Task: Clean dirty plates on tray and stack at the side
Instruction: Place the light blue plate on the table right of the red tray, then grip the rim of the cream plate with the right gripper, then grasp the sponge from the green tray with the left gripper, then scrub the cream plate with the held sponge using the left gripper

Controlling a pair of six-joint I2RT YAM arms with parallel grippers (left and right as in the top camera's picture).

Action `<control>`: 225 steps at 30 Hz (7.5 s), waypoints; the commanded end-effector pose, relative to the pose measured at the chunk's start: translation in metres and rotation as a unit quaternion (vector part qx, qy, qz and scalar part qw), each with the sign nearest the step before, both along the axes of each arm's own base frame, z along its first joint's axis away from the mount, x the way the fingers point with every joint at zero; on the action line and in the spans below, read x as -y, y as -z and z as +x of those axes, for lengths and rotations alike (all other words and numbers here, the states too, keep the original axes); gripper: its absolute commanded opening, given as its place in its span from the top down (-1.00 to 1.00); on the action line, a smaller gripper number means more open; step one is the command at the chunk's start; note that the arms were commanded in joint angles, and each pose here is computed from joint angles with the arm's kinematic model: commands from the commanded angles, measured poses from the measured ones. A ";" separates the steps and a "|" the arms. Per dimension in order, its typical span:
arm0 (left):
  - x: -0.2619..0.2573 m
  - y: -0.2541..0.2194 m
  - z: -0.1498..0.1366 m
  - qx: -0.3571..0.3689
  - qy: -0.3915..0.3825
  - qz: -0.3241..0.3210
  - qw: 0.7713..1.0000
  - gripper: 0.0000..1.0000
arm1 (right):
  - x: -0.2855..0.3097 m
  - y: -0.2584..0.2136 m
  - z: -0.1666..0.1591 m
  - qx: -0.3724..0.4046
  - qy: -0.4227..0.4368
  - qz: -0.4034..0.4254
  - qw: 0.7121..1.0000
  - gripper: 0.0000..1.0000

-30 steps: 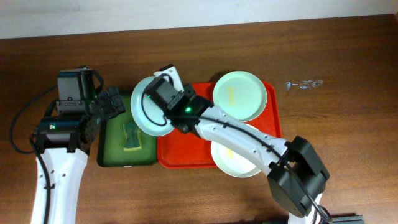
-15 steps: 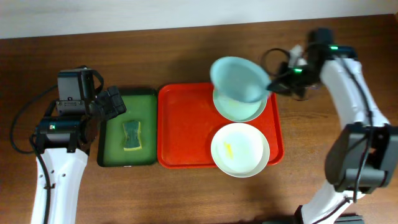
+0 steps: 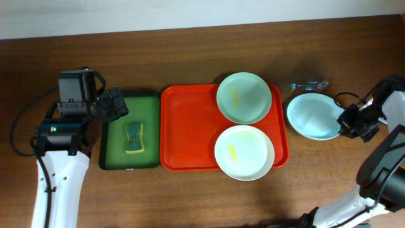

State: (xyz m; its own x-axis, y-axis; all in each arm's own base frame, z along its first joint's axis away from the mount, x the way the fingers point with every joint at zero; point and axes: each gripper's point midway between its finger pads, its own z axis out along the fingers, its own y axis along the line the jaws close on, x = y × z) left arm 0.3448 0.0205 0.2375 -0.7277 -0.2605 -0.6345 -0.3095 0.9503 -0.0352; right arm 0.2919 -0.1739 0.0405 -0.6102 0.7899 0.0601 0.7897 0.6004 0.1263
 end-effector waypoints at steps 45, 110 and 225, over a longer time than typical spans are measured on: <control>0.001 -0.004 0.001 0.007 -0.001 -0.003 1.000 -0.98 | -0.340 0.025 -0.015 -0.004 -0.307 0.112 0.945 0.92; 0.035 0.216 -0.012 -0.270 0.072 0.006 0.960 0.24 | -0.326 0.035 0.009 0.050 -0.420 -0.034 0.905 0.05; 0.210 0.249 -0.045 -0.304 0.269 -0.171 0.898 1.00 | -0.362 0.029 0.009 0.088 -0.450 0.056 0.887 0.92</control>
State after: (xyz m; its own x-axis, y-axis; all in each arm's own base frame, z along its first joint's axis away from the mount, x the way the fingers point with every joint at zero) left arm 0.3279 -0.1736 0.0096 -0.9836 0.1030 -0.1481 0.1388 0.9565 -0.2564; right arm 0.3030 0.1850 0.0118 -0.9987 -0.0076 -0.0505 -0.0222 0.9552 0.2952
